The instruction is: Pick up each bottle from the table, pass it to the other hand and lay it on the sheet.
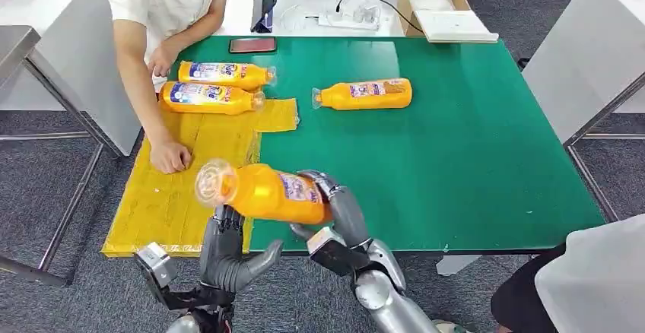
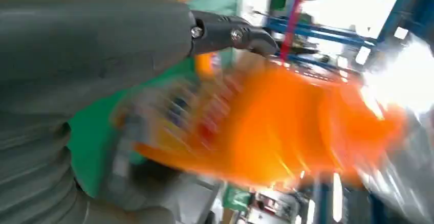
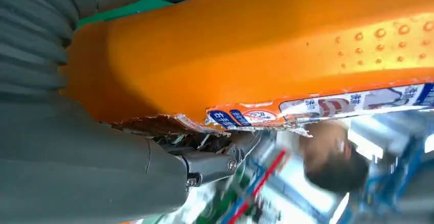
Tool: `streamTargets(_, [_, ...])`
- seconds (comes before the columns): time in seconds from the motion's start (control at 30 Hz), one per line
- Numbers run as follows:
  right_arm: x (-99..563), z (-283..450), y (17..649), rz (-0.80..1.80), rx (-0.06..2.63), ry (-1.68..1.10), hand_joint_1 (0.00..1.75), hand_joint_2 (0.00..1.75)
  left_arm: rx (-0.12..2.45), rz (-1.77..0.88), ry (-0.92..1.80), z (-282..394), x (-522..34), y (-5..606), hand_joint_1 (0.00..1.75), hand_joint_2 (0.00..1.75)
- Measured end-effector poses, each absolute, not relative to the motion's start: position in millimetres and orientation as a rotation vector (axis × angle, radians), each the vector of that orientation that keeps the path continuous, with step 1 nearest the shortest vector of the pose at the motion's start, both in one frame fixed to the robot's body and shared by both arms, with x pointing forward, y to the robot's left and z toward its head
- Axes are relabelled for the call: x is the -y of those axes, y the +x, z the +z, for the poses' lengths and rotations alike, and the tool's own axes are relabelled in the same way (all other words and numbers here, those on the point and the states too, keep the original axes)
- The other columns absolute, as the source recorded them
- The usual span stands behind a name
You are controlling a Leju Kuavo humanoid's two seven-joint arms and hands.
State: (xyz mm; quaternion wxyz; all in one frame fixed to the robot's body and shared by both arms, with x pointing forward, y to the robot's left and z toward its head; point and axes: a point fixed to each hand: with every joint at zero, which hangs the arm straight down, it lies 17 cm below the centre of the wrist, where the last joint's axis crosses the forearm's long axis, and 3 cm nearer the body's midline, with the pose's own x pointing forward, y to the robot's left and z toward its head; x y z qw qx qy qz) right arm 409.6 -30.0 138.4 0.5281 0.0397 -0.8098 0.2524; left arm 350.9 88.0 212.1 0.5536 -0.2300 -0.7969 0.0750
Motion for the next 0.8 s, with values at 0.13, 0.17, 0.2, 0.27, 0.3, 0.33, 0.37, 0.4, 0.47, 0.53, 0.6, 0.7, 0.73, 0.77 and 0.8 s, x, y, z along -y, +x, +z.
streamTargets(0.13, [4,126,400,0.638,1.887,0.156,1.75,1.75,1.922,0.149,-0.529,220,-87,347,0.00,1.75])
streamTargets(0.17, [1,124,400,0.645,1.880,0.162,1.75,1.75,1.922,0.144,-0.529,220,-86,346,0.00,1.75])
streamTargets(0.2, [-3,122,399,0.652,1.872,0.167,1.75,1.75,1.913,0.137,-0.523,218,-85,347,0.00,1.75])
streamTargets(0.27, [-7,119,397,0.663,1.863,0.174,1.75,1.75,1.891,0.137,-0.500,214,-86,350,0.00,1.75])
streamTargets(0.3, [-10,118,396,0.673,1.861,0.177,1.75,1.75,1.880,0.155,-0.478,211,-89,352,0.00,1.75])
streamTargets(0.33, [-14,117,393,0.687,1.861,0.181,1.75,1.75,1.870,0.174,-0.459,209,-93,355,0.00,1.75])
streamTargets(0.37, [-19,118,390,0.699,1.864,0.188,1.75,1.75,1.856,0.188,-0.447,206,-94,357,0.00,1.75])
streamTargets(0.4, [-25,119,387,0.710,1.865,0.198,1.75,1.75,1.846,0.197,-0.426,203,-96,360,0.00,1.75])
streamTargets(0.47, [-31,119,383,0.726,1.867,0.204,1.75,1.75,1.821,0.200,-0.401,197,-98,364,0.00,1.75])
streamTargets(0.53, [-35,120,380,0.752,1.880,0.189,1.75,1.75,1.785,0.196,-0.356,186,-101,370,0.00,1.75])
streamTargets(0.6, [-39,121,376,0.773,1.892,0.174,1.75,1.75,1.766,0.191,-0.300,177,-105,375,0.00,1.75])
streamTargets(0.7, [-42,121,374,0.789,1.897,0.158,1.75,1.75,1.769,0.191,-0.253,172,-109,378,0.00,1.75])
streamTargets(0.73, [-43,121,373,0.793,1.898,0.161,1.75,1.75,1.767,0.192,-0.252,170,-109,378,0.03,1.75])
streamTargets(0.77, [-45,121,372,0.797,1.899,0.165,1.75,1.75,1.763,0.196,-0.256,169,-108,379,0.03,1.75])
streamTargets(0.8, [-46,121,371,0.797,1.899,0.170,1.75,1.75,1.759,0.202,-0.266,169,-107,379,0.03,1.75])
